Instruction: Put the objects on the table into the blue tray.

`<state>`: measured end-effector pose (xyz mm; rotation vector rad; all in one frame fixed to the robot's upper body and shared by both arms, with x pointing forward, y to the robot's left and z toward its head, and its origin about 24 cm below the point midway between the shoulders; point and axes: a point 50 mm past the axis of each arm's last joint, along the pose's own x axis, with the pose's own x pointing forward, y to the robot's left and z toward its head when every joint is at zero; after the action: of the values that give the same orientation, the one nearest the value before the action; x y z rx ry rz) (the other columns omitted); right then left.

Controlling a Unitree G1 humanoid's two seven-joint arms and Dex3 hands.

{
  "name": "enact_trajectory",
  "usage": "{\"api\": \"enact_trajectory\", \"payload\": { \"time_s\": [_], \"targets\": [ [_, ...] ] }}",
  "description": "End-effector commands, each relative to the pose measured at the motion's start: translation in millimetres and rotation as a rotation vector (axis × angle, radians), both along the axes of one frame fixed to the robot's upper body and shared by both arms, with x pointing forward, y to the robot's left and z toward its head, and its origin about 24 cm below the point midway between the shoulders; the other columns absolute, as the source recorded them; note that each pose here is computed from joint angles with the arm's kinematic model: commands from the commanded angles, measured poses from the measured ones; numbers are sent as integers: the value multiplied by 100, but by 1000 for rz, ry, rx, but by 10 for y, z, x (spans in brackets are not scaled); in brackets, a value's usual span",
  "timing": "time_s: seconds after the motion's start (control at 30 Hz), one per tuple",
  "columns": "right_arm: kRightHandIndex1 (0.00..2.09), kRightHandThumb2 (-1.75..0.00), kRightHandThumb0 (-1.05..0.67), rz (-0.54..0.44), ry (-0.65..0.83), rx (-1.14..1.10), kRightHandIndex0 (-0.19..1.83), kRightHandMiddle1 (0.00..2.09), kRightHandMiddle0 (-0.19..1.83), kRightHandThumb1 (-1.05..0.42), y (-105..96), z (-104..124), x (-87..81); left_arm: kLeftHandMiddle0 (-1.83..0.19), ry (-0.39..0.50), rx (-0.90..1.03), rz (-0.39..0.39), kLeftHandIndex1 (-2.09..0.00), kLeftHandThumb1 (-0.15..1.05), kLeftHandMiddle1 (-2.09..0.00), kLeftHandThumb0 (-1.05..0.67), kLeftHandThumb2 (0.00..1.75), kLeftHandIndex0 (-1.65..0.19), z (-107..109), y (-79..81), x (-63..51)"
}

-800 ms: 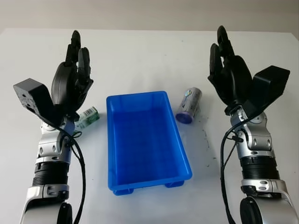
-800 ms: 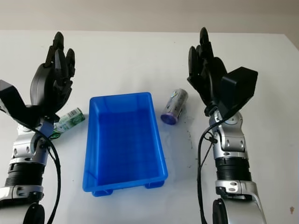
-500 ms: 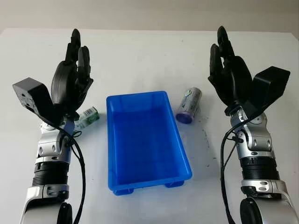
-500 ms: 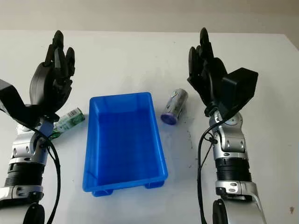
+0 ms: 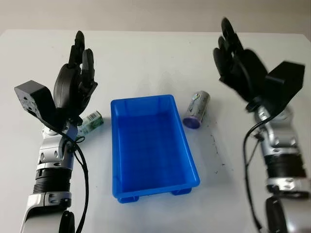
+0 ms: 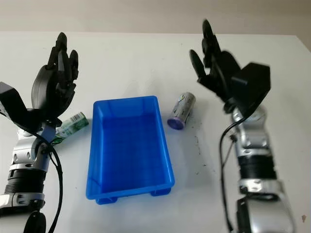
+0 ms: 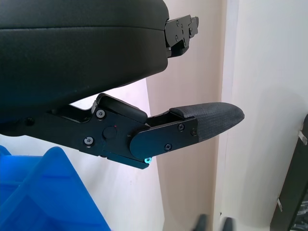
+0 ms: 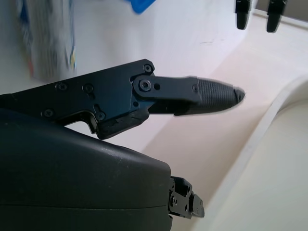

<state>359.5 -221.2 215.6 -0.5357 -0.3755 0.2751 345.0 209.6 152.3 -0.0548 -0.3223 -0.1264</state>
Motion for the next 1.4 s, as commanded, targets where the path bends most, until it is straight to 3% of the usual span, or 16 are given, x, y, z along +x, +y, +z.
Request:
{"api": "enact_trajectory", "payload": {
  "time_s": [0.0,0.1,0.2,0.7,1.03,1.37],
  "targets": [
    [0,-17,-87,-11,-11,-67,-19,0,-19,-102,-35,108,19,19,-28,21,2,0,105,-1,-80,67,19,103,12,21],
    [1,-7,-87,-46,-41,-287,-17,2,-17,-95,-91,359,21,19,-36,23,-4,0,105,0,-81,66,19,107,8,36],
    [3,-5,-87,-37,-68,-438,-15,3,-15,-92,-88,451,15,19,-37,28,-3,0,105,0,-81,65,19,113,4,38],
    [5,-5,-85,40,-218,-1153,-15,6,-13,-85,-53,460,-8,19,-22,41,-5,0,105,0,-79,67,19,121,29,39],
    [7,-4,-63,112,-241,-1295,-10,8,-6,-76,-26,333,-22,19,-19,37,-11,0,105,0,-77,68,19,103,0,51],
    [5,-6,-53,172,-198,-1314,-11,5,-7,-78,51,131,11,19,-14,36,-10,0,105,0,-76,69,19,97,11,46]
  ]
}}
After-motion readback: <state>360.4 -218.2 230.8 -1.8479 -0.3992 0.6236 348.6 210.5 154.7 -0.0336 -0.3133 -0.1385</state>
